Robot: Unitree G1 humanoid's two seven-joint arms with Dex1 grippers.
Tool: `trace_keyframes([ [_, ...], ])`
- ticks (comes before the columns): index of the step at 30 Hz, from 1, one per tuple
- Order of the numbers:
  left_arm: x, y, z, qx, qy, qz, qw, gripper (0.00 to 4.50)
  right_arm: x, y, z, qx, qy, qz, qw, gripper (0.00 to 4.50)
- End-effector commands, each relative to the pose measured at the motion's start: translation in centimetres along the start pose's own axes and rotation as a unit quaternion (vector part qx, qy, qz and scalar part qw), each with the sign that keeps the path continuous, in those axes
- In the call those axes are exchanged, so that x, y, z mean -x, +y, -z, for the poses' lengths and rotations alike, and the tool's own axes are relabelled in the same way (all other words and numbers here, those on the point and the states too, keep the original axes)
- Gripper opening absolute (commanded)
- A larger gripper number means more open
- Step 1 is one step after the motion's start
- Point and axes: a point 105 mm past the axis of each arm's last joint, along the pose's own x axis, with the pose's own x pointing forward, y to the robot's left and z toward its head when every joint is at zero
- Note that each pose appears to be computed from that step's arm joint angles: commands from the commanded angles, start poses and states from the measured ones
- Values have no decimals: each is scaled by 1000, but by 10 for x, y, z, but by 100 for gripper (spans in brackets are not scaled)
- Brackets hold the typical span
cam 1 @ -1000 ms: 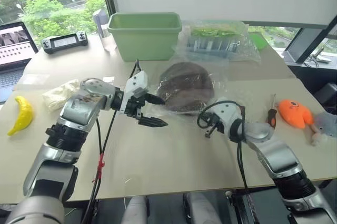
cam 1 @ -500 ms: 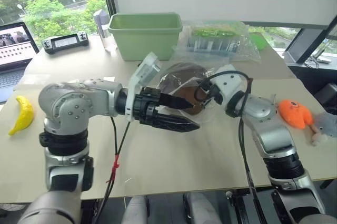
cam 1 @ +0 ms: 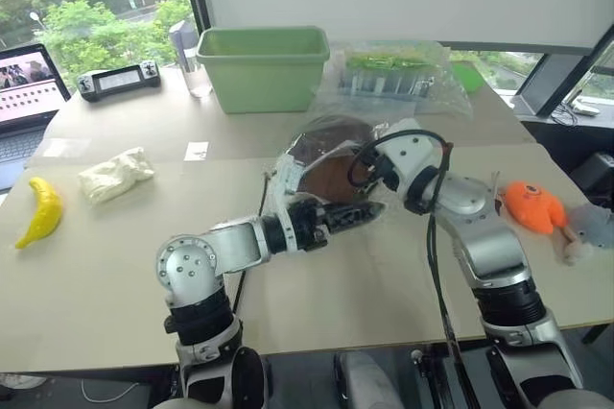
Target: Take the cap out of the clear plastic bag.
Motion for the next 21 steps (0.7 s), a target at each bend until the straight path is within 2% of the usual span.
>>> trace_keyframes([
  [1,8,38,-6,10,-42,-75,996,450,4,-7,-21,22,-30,13,999,2],
  [6,4,50,-6,28,-65,-89,994,450,5,-6,-21,25,-28,13,999,2],
  [9,-5,33,-8,42,-74,-30,996,450,5,-6,-21,25,-28,14,999,2],
  [11,-7,13,-4,52,-53,31,997,450,5,-6,-21,25,-27,15,999,2],
  [13,-4,2,10,46,-2,65,997,450,5,-6,-21,26,-25,16,999,2],
  [18,20,-8,19,38,53,102,993,450,7,-9,-18,30,-15,22,999,2],
  [21,34,-12,18,39,63,121,990,450,9,-10,-16,30,-11,27,999,2],
])
